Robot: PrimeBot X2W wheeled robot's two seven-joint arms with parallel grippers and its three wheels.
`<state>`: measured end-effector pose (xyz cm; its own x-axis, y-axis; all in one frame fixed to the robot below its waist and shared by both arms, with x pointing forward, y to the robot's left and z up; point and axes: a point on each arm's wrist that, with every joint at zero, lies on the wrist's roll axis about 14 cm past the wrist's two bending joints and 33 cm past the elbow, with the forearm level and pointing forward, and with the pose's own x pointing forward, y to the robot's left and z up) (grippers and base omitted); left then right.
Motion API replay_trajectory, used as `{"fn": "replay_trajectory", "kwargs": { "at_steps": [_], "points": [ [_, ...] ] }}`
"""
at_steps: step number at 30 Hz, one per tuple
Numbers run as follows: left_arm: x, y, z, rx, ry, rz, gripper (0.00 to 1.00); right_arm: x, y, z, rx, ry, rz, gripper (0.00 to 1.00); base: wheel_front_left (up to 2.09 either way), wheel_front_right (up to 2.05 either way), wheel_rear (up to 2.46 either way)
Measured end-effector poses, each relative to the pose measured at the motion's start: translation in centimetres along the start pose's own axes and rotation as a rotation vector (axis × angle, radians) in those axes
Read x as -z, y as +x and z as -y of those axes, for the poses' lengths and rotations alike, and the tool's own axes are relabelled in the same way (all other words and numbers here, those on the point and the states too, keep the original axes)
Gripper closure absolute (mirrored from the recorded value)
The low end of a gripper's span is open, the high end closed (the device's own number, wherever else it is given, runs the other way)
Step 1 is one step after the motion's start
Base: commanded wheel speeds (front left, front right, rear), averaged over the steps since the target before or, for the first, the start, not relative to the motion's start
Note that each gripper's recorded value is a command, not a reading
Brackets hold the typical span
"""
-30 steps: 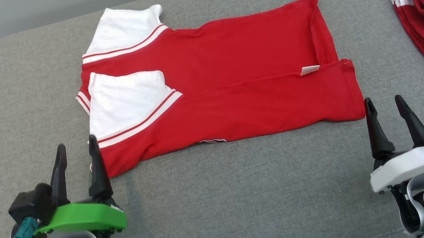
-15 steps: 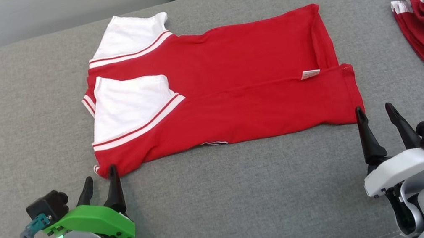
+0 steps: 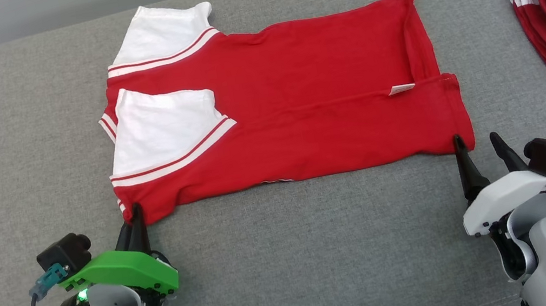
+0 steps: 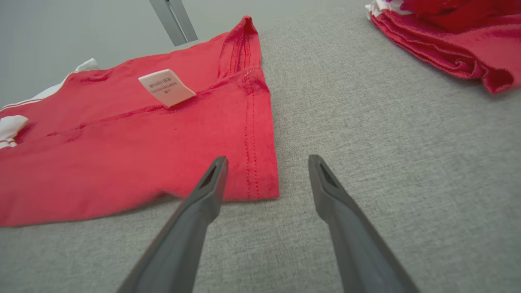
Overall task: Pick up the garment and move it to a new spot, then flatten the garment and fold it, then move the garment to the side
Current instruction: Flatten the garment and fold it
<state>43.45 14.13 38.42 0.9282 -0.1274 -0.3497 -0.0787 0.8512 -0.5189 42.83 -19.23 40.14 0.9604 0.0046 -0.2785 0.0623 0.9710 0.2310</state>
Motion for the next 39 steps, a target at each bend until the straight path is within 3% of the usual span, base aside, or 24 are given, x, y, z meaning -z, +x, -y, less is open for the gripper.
{"fn": "replay_trajectory", "kwargs": {
  "at_steps": [7, 8, 9, 10, 11, 12, 18, 23, 29, 39],
  "points": [
    [-0.7, -0.2, 0.1, 0.005, -0.009, 0.033, 1.00, 2.2, 1.5, -0.7, -0.007, 0.008, -0.129, 0.00, 0.00, 0.00, 0.00],
    [-0.7, -0.2, 0.1, 0.005, -0.010, 0.035, 1.00, 2.3, 1.8, -1.0, -0.015, 0.004, -0.141, 0.19, 0.00, 0.00, 0.00],
    [-0.7, -0.3, 0.1, 0.005, -0.011, 0.035, 1.00, 2.4, 2.0, -1.3, -0.023, 0.003, -0.151, 0.51, 0.00, 0.00, 0.00],
    [-0.7, -0.3, 0.1, 0.006, -0.010, 0.037, 1.00, 2.4, 2.1, -1.6, -0.029, 0.004, -0.155, 0.62, 0.00, 0.00, 0.00],
    [-0.8, -0.4, 0.2, 0.009, -0.009, 0.039, 1.00, 2.4, 2.2, -1.7, -0.031, 0.005, -0.159, 0.87, 0.00, 0.00, 0.00],
    [-0.9, -0.4, 0.3, 0.012, -0.008, 0.046, 1.00, 2.4, 2.2, -1.7, -0.033, 0.005, -0.159, 1.00, 0.00, 0.00, 0.00],
    [-2.1, -0.8, 1.0, 0.034, -0.004, 0.091, 1.00, 1.2, 2.2, -2.0, -0.033, 0.019, -0.099, 1.00, 0.00, 0.00, 0.00],
    [-3.3, -2.1, 2.4, 0.085, 0.011, 0.137, 1.00, -2.0, 2.0, -2.2, -0.039, 0.030, 0.003, 1.00, 0.00, 0.00, 0.00],
    [-3.6, -5.3, 2.7, 0.112, -0.003, 0.166, 1.00, -2.9, -0.4, -1.5, -0.031, 0.051, 0.022, 1.00, 0.00, 0.00, 0.00],
    [1.2, -10.4, 0.6, -0.003, -0.090, 0.035, 1.00, 0.0, -6.0, 1.0, 0.014, 0.082, -0.079, 1.00, 0.00, 0.00, 0.00]
  ]
}}
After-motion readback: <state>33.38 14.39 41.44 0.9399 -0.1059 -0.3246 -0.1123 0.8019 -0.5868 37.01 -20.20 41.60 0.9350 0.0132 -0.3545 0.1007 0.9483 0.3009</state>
